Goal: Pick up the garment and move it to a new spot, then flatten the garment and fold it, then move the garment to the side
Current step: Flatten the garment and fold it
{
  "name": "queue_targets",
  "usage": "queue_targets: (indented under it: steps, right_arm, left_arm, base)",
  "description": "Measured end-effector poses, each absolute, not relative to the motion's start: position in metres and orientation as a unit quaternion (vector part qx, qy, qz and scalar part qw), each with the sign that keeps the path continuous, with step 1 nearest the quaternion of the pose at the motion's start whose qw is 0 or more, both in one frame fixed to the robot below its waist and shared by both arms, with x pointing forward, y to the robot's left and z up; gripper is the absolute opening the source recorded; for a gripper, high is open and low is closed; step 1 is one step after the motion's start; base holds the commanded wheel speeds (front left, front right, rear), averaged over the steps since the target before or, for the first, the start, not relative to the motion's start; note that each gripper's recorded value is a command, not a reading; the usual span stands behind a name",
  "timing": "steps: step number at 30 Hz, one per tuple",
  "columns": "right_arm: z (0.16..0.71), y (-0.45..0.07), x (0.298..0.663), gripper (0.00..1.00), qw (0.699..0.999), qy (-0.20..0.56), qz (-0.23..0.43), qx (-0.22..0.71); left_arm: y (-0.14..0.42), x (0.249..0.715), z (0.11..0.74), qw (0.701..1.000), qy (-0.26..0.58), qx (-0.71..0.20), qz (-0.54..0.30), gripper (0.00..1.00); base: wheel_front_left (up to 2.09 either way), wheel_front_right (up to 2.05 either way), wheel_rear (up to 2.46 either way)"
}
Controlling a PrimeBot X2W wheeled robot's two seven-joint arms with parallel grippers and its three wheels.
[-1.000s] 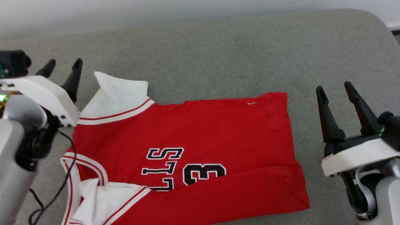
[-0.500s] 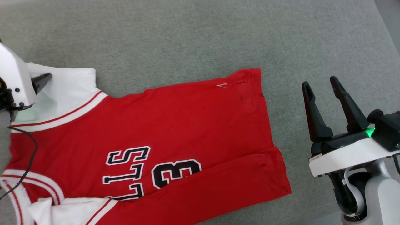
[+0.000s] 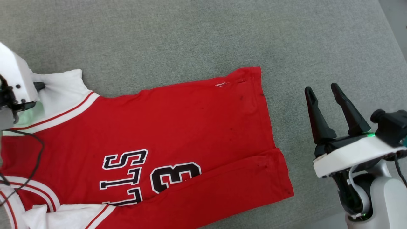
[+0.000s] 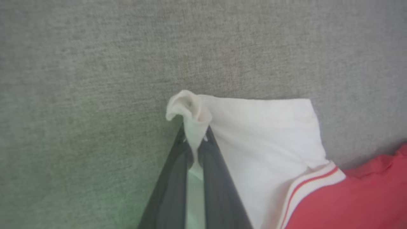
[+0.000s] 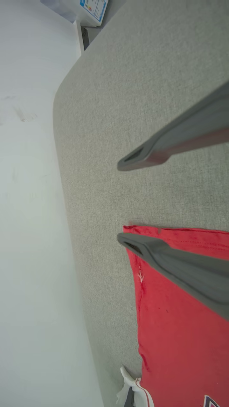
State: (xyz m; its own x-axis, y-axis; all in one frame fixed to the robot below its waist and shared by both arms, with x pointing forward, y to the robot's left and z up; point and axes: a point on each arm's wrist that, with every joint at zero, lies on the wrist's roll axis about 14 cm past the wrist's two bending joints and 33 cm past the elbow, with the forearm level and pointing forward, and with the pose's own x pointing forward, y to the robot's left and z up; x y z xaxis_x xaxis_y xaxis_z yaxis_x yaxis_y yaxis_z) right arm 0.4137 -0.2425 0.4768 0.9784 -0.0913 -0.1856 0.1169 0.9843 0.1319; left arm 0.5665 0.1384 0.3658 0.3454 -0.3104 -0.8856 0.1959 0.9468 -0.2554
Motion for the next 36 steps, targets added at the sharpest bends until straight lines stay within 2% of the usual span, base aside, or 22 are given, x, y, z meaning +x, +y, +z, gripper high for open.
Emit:
queue_targets:
  steps: [5, 10, 19, 25, 26, 27, 28, 32, 36]
  right_arm:
    - [0.459, -0.25, 0.42, 1.0, 0.985, 0.134, -0.058, 0.095]
    - [0.422, -0.251, 0.432, 1.0, 0.964, 0.235, -0.043, 0.116]
    - [0.39, -0.221, 0.477, 1.0, 0.924, 0.364, 0.028, 0.111]
    - [0.368, -0.201, 0.486, 1.0, 0.887, 0.448, 0.063, 0.091]
    - [0.365, -0.2, 0.486, 0.82, 0.881, 0.461, 0.064, 0.09]
    - [0.365, -0.2, 0.485, 0.28, 0.876, 0.469, 0.065, 0.089]
    - [0.366, -0.199, 0.484, 0.0, 0.873, 0.475, 0.066, 0.087]
    - [0.371, -0.194, 0.484, 0.0, 0.872, 0.477, 0.074, 0.08]
    - [0.393, -0.196, 0.491, 0.0, 0.892, 0.44, 0.076, 0.073]
  left_arm:
    - [0.136, 0.567, 0.379, 0.838, 0.519, -0.057, -0.162, 0.0]
    - [0.135, 0.569, 0.4, 0.861, 0.476, -0.057, -0.172, 0.0]
    - [0.141, 0.57, 0.43, 0.893, 0.408, -0.051, -0.182, 0.0]
    - [0.151, 0.566, 0.435, 0.901, 0.392, -0.051, -0.181, 0.0]
    - [0.153, 0.565, 0.436, 0.902, 0.389, -0.051, -0.179, 0.0]
    - [0.154, 0.564, 0.438, 0.903, 0.388, -0.052, -0.177, 0.0]
    - [0.155, 0.562, 0.439, 0.904, 0.387, -0.052, -0.177, 0.0]
    - [0.158, 0.555, 0.444, 0.906, 0.382, -0.055, -0.175, 0.0]
    - [0.162, 0.547, 0.452, 0.912, 0.367, -0.064, -0.172, 0.0]
  base:
    - [0.0, 0.0, 0.0]
    - [0.0, 0.0, 0.0]
    - [0.0, 0.0, 0.0]
    - [0.0, 0.0, 0.0]
    - [0.0, 0.0, 0.0]
    - [0.0, 0.0, 0.0]
    - [0.0, 0.0, 0.0]
    - [0.0, 0.0, 0.0]
    - [0.0, 0.0, 0.0]
